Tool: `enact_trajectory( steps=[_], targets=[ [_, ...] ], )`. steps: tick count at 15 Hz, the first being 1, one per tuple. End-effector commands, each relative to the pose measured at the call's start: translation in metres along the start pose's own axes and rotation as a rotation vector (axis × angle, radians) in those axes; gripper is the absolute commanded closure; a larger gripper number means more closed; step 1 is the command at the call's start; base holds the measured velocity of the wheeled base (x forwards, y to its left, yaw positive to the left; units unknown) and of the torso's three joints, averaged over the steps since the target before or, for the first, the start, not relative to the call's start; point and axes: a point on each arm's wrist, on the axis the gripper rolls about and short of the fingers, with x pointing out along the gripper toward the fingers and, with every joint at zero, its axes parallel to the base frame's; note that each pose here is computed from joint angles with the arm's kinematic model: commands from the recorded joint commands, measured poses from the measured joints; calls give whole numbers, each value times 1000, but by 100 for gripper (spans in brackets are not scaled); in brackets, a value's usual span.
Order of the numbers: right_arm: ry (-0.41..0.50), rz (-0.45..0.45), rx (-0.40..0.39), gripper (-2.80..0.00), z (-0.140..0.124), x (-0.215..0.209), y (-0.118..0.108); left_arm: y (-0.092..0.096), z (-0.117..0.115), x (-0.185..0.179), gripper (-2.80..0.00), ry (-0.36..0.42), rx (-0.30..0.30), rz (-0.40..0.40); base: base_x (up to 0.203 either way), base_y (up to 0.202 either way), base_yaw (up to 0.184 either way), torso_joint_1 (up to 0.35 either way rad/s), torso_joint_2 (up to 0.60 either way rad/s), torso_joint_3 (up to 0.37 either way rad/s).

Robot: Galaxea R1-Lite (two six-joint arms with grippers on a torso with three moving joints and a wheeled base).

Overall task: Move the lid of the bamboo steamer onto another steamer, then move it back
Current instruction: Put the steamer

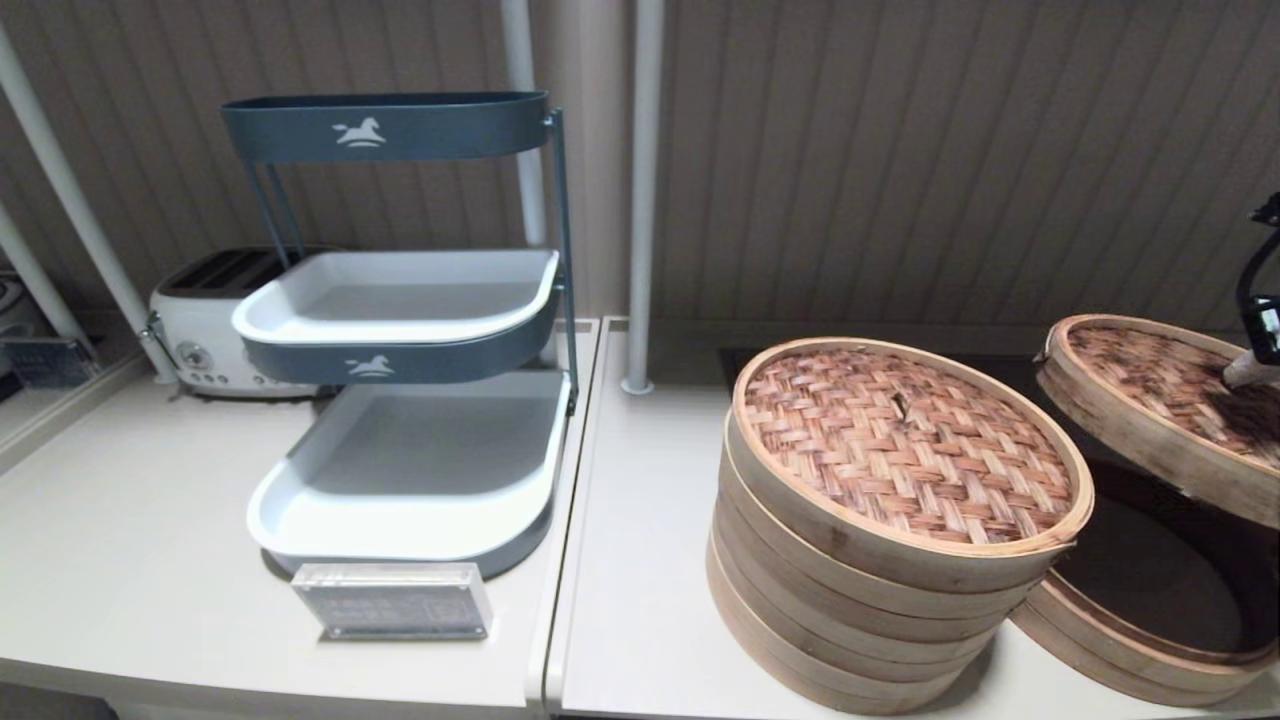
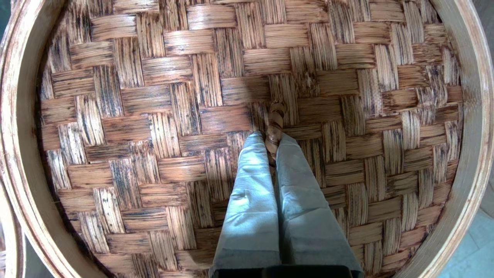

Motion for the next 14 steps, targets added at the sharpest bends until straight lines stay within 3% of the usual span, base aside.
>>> enact_trajectory(
  steps=[1, 14],
  targets=[
    [-5, 4, -6, 0, 0, -4, 2, 0, -8, 2, 0, 27, -1, 0, 0, 0, 0, 0, 0, 0],
    [-73, 57, -77, 0, 3, -27, 33, 0, -8, 2, 0, 27, -1, 0, 0, 0, 0, 0, 0, 0]
  ],
)
